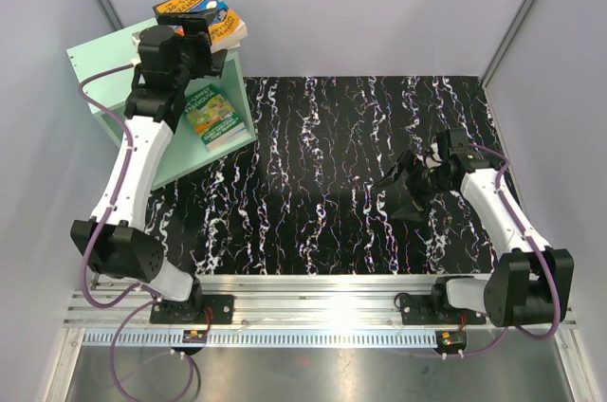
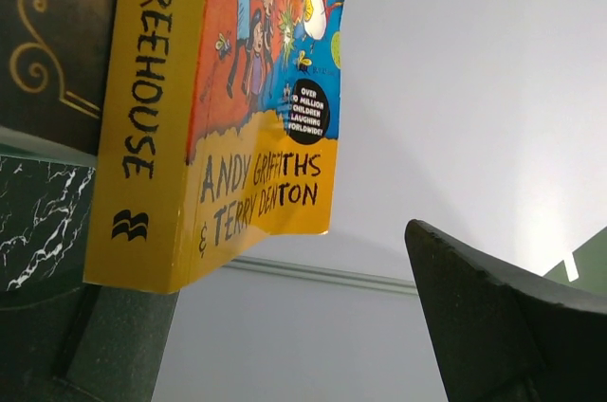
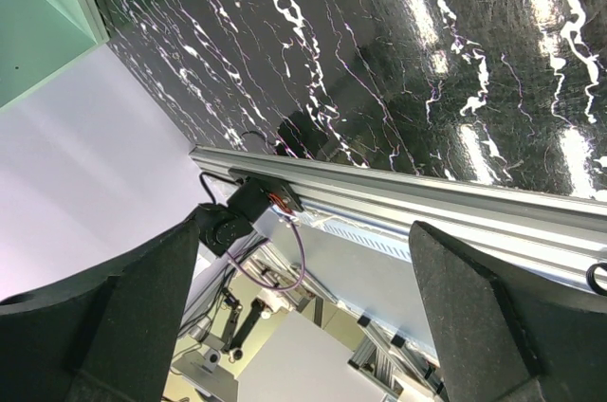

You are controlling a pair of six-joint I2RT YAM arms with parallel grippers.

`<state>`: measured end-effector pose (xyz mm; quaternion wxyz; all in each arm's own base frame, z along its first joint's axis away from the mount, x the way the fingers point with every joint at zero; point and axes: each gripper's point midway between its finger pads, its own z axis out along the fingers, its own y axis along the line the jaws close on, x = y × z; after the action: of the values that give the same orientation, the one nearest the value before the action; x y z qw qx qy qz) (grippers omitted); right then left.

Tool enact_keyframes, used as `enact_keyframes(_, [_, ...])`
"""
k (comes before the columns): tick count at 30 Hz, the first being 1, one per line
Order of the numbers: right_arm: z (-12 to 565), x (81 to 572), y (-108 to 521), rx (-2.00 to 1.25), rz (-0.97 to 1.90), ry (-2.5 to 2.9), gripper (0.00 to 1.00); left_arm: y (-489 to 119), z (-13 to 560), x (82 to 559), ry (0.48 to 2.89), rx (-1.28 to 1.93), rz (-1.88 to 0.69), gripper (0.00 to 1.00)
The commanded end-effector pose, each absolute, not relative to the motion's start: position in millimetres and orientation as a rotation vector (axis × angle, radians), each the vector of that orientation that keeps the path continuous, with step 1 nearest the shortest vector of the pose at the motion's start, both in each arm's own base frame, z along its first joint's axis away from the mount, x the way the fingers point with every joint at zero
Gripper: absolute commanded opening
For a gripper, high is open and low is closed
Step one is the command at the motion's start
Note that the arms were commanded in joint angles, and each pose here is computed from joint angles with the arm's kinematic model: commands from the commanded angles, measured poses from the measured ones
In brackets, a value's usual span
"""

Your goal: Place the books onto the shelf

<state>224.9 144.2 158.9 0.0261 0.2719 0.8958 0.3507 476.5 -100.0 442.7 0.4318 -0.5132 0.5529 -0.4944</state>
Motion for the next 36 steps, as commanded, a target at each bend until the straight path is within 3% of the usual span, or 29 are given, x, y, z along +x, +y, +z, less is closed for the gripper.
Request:
enact_keyframes(1, [163.6,228.3,146.3,0.787,1.102,2.74,1.0,-112.3,491.4,472.4,1.319,-1.153,-1.373,0.99])
enact_keyframes(25, [149.7,236.4,147.0,0.801,1.098,2.763,1.0,-69.2,488.1,462.8,1.248,-1.239,-1.359,0.99])
enact_keyframes(36, [145.7,231.2,145.7,0.784,1.09,2.779,1.0,-87.2,519.5,407.1,1.334,-1.105,-1.381,0.99])
